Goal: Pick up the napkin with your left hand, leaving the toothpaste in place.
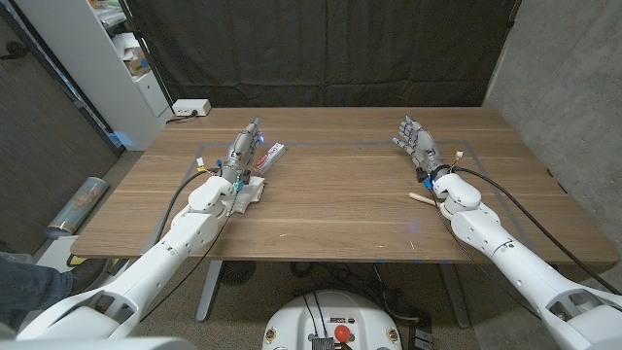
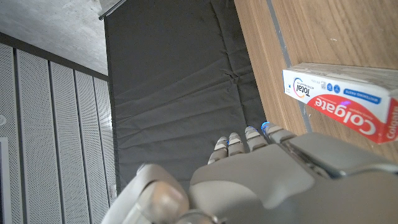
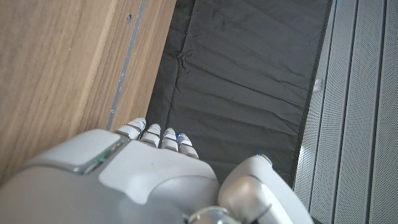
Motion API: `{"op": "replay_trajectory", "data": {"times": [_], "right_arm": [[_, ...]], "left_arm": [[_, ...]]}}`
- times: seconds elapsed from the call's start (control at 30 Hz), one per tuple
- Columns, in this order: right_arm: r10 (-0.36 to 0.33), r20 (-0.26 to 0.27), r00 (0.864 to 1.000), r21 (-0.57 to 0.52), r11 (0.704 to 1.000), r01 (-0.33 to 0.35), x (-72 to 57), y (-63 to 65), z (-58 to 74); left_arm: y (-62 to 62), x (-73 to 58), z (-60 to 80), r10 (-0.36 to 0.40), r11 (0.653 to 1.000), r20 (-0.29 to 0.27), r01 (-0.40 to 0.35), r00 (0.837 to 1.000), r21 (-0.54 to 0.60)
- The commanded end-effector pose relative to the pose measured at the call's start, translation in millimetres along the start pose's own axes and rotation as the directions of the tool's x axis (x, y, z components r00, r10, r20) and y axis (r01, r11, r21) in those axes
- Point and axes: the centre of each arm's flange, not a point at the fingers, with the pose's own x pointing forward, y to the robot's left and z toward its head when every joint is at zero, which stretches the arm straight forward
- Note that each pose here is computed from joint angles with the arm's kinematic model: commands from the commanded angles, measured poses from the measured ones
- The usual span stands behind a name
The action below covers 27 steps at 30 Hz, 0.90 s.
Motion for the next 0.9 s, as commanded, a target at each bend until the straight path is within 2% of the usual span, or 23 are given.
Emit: {"op": "replay_trajectory", "data": {"times": [0.03, 0.27, 0.9], "right_arm": [[-0.001, 0.001, 1.000, 0.004, 1.000, 0.001, -3.4, 1.0, 0.0], [0.000, 0.000, 1.000, 0.006, 1.000, 0.000, -4.0, 2.0, -0.9], [0.006, 0.007, 1.000, -0.008, 1.000, -0.006, -5.4, 4.3, 6.3]], "left_arm": [[-0.2, -0.5, 1.4, -0.005, 1.000, -0.004, 0.005, 1.000, 0.001], [-2.0, 0.5, 1.7, -0.018, 1.000, -0.013, 0.018, 1.000, 0.012], [-1.2, -2.5, 11.9, -0.014, 1.000, 0.024, 0.013, 1.000, 0.021]]}}
